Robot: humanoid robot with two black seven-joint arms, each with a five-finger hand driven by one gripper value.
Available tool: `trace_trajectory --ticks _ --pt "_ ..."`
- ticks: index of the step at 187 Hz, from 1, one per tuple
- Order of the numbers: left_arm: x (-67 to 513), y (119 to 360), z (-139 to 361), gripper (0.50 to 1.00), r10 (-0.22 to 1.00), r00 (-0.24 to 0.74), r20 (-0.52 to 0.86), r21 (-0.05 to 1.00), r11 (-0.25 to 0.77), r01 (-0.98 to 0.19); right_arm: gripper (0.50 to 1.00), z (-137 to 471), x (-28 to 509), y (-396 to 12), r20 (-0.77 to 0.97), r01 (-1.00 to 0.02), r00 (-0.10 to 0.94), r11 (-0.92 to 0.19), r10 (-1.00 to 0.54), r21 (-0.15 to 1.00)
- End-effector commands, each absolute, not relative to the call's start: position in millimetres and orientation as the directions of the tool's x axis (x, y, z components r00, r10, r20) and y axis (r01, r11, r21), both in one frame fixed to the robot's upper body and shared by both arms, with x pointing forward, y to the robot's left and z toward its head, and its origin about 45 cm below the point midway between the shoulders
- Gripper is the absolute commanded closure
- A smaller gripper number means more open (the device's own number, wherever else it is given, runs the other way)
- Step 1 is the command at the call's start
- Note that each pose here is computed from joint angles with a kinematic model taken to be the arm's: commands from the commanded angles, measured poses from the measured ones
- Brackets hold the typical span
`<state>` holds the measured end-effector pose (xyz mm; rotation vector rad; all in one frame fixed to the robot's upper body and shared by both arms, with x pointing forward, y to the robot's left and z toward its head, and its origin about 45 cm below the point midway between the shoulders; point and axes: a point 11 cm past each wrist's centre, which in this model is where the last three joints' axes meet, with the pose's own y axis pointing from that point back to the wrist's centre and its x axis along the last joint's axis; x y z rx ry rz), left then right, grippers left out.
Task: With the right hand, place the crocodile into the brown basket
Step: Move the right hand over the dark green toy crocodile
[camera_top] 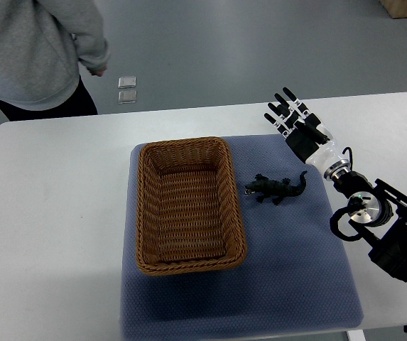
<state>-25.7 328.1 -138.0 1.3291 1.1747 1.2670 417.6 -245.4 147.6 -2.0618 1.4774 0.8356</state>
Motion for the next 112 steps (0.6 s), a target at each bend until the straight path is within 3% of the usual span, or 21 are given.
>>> trace_trajectory --ticks 1,46,70,88,112 --pt "-26 328 -138 0.5 0.993 0.011 0.115 0.992 -0.116 0.04 0.558 148 418 -246 -0.706 -0.951 0.232 -0.308 -0.669 -0.021" --pt "-25 329 -138 0.5 0.992 0.013 0.123 0.992 -0.123 0.037 0.558 158 424 -246 -0.69 -0.943 0.268 -0.329 -0.672 -0.046" --pt "-25 328 -138 0.5 0.993 0.013 0.118 0.992 -0.119 0.037 0.56 176 433 -234 -0.63 -0.919 0.345 -0.386 -0.695 -0.077" --pt "-25 328 -138 0.5 0.993 0.014 0.114 0.993 -0.114 0.037 0.56 194 442 -226 -0.468 -0.874 0.454 -0.481 -0.759 -0.068" --pt "-25 323 -138 0.5 0.995 0.013 0.1 0.994 -0.1 0.036 0.56 223 451 -222 -0.131 -0.776 0.621 -0.629 -0.773 0.033"
